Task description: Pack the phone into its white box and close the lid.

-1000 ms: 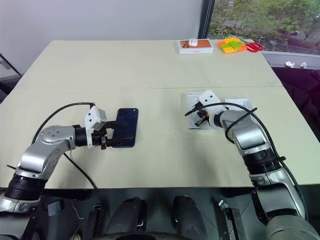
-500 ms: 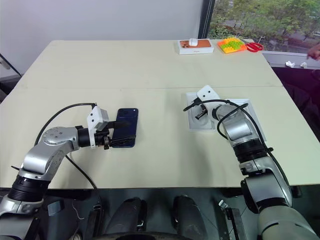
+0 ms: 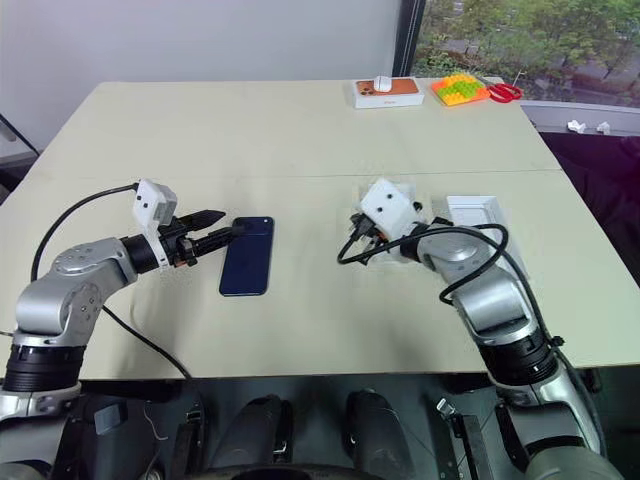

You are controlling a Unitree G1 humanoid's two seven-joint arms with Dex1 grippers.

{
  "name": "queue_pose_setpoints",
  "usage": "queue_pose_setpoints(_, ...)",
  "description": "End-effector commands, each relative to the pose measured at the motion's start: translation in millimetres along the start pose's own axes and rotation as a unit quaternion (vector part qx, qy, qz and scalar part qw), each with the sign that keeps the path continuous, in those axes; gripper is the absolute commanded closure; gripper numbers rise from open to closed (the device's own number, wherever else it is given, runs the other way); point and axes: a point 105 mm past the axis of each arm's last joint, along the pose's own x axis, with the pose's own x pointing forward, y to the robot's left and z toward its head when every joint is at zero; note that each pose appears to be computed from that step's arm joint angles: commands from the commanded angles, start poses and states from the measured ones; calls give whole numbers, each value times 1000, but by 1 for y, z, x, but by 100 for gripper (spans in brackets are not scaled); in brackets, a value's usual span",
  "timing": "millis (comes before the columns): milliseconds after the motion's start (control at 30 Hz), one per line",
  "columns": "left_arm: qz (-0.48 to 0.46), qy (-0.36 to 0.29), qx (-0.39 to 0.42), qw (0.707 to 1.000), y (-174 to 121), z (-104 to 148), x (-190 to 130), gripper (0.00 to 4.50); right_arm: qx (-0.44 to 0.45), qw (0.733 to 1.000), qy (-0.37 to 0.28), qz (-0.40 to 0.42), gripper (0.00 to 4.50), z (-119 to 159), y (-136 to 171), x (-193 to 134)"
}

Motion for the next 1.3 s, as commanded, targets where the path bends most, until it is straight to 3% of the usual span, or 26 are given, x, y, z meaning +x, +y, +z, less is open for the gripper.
queue_pose_setpoints(33,16,-8,23,1000,5,12,-5,151,24,1000,-5,11,447,3,5,-4)
queue_pose_setpoints(133,19,-4,26,999,6,9,-9,151,39,999,8,29,315,-1,11,-6)
queue_pose_setpoints(267,23,5,23,999,9,3,-18,151,-11,998,30,58,118,-9,22,-18)
queue_pose_setpoints(567,-9,8,15,1000,-3,-1,-16,151,-66,990,105,68,118,-42,4,-49)
queue_pose_setpoints(767,-10,19,11,1000,-5,-7,-15,151,-64,993,70,69,118,-33,1,-42)
queue_pose_setpoints(833,10,12,-17,1000,3,-5,-17,151,-56,995,30,79,118,-17,10,-32)
queue_pose_setpoints(900,45,1,-52,998,16,-2,-20,100,-38,996,-2,75,171,-1,16,-18)
queue_pose_setpoints(967,63,-9,-78,995,23,0,-23,17,-30,997,-11,76,253,5,21,-9)
queue_pose_setpoints(1100,99,-2,-151,984,34,-6,-30,0,-1,997,-18,79,447,15,37,21)
queue_pose_setpoints(1300,131,124,-239,954,36,-44,-39,0,-19,998,2,57,447,13,49,52)
